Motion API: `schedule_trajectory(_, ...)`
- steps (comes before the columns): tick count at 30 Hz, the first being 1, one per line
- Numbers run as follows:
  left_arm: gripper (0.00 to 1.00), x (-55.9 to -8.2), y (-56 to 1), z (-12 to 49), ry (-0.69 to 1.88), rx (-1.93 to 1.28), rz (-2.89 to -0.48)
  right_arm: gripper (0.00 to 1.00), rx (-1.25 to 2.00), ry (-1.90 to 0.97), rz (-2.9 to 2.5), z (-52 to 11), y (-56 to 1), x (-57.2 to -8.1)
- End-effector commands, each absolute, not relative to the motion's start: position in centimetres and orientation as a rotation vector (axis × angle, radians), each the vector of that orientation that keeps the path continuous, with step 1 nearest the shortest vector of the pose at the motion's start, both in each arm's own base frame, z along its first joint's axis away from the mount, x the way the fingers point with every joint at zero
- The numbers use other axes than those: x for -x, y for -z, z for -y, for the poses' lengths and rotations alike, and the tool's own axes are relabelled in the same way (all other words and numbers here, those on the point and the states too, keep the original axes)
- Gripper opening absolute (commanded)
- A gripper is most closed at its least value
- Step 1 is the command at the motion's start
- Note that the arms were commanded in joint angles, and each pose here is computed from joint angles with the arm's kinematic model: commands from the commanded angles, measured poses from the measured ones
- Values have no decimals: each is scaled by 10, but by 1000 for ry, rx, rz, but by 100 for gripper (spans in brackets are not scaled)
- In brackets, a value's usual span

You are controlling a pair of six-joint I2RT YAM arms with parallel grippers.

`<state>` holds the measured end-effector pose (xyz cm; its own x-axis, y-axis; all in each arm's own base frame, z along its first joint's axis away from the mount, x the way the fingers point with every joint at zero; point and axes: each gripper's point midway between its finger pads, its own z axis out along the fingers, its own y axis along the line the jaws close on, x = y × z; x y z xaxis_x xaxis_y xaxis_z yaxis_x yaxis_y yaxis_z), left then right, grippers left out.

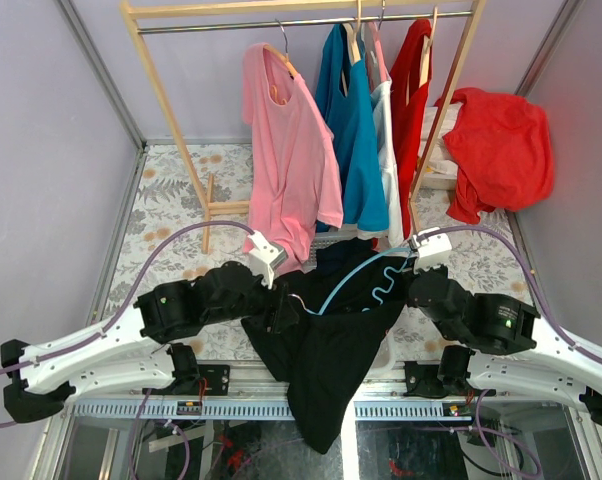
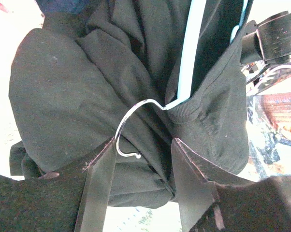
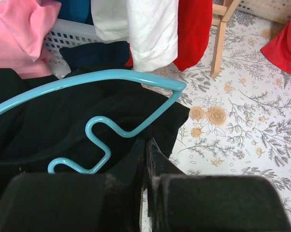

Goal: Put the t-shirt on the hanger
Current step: Place the hanger in the bin.

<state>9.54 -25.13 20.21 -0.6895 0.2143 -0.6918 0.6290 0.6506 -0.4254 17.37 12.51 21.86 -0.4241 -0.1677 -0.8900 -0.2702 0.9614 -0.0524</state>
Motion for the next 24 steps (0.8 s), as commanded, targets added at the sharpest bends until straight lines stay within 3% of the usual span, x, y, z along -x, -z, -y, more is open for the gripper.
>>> schedule_trajectory(1, 51, -105, -235, 256, 954, -562, -2153, 0, 246, -170, -1999, -130, -227, -177)
schedule_trajectory(15, 58, -102, -262, 228, 997, -431, -2092, 0, 247, -177, -1994, -130, -228, -177)
schedule_trajectory(24, 59, -74, -270, 242, 1218, -509, -2066, 0, 253, -174, -1996, -131, -226, -177)
